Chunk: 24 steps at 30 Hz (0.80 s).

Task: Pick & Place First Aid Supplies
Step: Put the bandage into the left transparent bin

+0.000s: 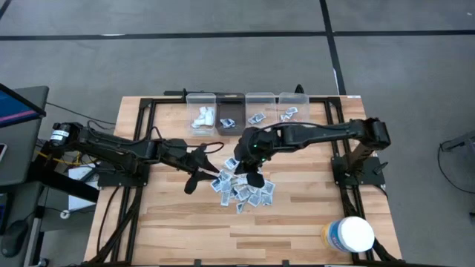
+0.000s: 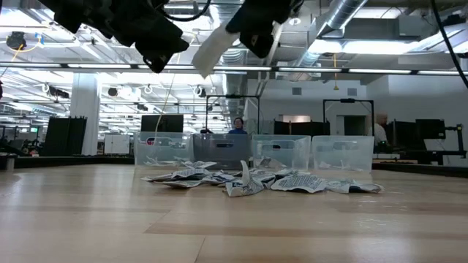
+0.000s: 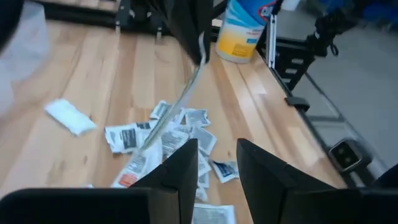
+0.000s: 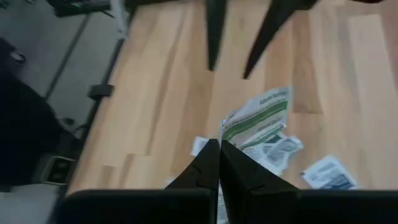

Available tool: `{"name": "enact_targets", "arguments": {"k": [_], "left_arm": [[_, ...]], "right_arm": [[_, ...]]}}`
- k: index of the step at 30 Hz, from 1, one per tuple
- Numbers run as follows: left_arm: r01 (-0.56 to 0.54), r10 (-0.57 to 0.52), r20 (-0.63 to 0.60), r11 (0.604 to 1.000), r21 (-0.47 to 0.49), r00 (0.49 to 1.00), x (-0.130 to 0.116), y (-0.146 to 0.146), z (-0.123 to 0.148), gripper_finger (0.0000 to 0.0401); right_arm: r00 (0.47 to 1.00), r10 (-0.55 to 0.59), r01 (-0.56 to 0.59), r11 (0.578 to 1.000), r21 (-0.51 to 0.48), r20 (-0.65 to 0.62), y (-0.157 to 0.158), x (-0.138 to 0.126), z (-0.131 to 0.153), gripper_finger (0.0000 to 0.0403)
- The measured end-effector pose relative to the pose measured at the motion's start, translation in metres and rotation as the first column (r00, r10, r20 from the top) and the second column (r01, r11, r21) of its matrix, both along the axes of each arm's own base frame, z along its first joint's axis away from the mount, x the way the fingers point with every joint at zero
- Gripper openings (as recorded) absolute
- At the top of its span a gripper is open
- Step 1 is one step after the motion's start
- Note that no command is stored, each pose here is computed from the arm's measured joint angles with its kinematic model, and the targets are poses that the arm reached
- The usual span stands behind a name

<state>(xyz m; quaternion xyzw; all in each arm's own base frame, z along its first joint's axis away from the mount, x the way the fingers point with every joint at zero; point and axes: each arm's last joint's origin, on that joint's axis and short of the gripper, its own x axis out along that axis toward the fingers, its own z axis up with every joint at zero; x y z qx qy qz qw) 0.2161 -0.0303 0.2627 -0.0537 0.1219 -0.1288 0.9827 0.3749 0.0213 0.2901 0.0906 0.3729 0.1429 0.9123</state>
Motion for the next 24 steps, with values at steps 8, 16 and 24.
{"name": "enact_targets", "arguments": {"k": [8,16,24], "left_arm": [[0.023,-0.046,0.125,0.983,0.184,0.991,0.001,0.0,0.007,0.0111],[0.023,-0.053,0.142,0.978,0.208,0.988,0.002,0.0,0.008,0.0111],[0.023,-0.051,0.14,0.98,0.199,0.989,0.002,0.0,0.008,0.0111]], "right_arm": [[0.996,0.086,-0.081,0.986,0.148,-0.031,0.005,0.001,-0.003,0.0],[0.994,0.075,-0.084,0.991,0.108,0.082,0.006,0.011,0.0,0.0],[0.981,0.054,-0.069,0.995,0.07,0.189,-0.002,0.017,0.007,0.0]]}}
